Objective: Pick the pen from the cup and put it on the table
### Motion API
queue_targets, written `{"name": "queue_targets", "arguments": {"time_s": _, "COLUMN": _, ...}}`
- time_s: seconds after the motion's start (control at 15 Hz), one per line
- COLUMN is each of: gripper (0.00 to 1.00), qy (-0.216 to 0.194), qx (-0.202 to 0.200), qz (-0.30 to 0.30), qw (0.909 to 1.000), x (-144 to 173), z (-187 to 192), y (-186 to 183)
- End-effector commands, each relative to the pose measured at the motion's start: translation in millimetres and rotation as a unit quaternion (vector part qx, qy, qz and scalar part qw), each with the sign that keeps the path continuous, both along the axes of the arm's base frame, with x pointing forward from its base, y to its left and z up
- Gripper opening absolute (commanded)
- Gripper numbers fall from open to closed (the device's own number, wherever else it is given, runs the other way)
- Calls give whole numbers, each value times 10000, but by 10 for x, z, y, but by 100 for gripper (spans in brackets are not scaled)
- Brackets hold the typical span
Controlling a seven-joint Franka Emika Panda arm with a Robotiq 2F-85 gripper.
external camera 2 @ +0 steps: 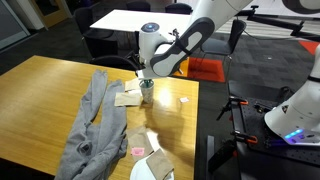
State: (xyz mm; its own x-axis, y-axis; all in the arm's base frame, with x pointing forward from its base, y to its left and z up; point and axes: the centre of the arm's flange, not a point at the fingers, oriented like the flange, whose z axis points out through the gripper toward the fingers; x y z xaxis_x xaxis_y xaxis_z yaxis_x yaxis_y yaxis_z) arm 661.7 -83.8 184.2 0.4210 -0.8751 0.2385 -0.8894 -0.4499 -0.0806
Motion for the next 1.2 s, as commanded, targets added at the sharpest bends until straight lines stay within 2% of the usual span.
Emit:
{"name": "queue_targets", "arguments": {"time_s": 0.0, "gripper": 28, "qy": 51, "qx": 3, "qz": -148, "qw": 9999, "x": 102, "z": 5, "y": 8}}
{"name": "queue_targets", "arguments": {"time_s": 0.27, "gripper": 25, "qy": 56, "qx": -26, "qz": -137, "qw": 9999, "x": 137, "z": -10, "y": 4}}
{"name": "queue_targets", "arguments": {"time_s": 0.53, "gripper": 15, "qy": 54, "qx": -56, "qz": -125, "qw": 9999, "x": 161, "z": -5, "y": 17}}
{"name": "queue_targets", "arguments": {"time_s": 0.67, "gripper": 12, "qy": 49, "qx": -69, "qz": -114, "qw": 9999, "x": 176, "z": -2, "y": 25}}
{"name": "queue_targets", "arguments": {"time_s": 0.8, "gripper": 3, "qy": 46, "qx": -87, "qz": -97, "qw": 9999, "x": 173, "z": 18, "y": 48}}
{"name": "queue_targets", "arguments": {"time_s": 1.13, "gripper": 3, "qy": -3, "qx": -165, "qz": -1, "qw": 9999, "x": 108, "z": 158, "y": 145}}
